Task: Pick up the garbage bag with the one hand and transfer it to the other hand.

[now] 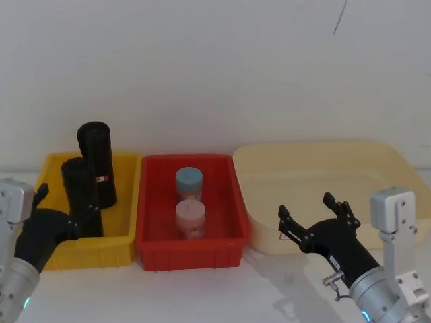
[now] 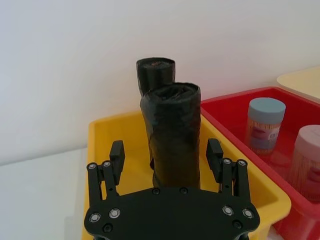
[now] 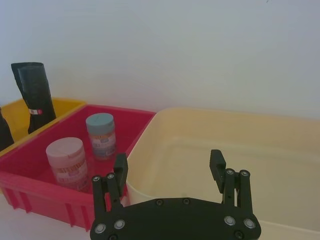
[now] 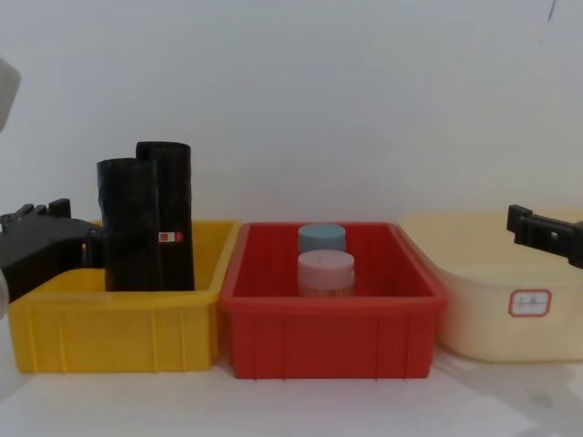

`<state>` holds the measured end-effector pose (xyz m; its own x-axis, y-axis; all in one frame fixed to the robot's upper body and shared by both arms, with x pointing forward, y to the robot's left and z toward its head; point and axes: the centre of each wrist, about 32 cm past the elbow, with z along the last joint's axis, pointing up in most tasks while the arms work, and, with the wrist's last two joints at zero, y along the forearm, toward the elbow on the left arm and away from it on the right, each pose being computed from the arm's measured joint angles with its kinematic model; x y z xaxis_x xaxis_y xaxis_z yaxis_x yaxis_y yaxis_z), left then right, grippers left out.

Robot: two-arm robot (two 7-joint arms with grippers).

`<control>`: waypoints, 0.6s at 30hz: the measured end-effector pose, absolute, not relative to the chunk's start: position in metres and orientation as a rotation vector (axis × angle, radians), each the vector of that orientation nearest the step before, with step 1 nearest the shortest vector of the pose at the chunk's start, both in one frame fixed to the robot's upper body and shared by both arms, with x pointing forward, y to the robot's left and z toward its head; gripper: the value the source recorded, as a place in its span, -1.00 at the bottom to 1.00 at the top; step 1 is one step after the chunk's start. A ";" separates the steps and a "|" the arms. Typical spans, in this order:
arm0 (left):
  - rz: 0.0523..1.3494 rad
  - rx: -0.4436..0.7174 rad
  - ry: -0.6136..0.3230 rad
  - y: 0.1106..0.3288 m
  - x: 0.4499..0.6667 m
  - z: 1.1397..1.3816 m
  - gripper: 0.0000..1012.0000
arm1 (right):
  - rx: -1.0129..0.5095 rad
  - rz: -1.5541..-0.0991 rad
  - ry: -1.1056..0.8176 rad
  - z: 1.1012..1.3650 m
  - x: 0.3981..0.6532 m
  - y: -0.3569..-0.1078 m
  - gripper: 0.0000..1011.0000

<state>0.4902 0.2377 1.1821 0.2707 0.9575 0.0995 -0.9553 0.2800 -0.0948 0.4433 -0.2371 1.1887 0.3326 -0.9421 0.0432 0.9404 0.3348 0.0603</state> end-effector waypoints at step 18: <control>1.217 -0.038 -0.154 0.234 0.524 1.185 0.73 | 0.026 -1.229 -0.075 1.189 0.443 -0.237 0.98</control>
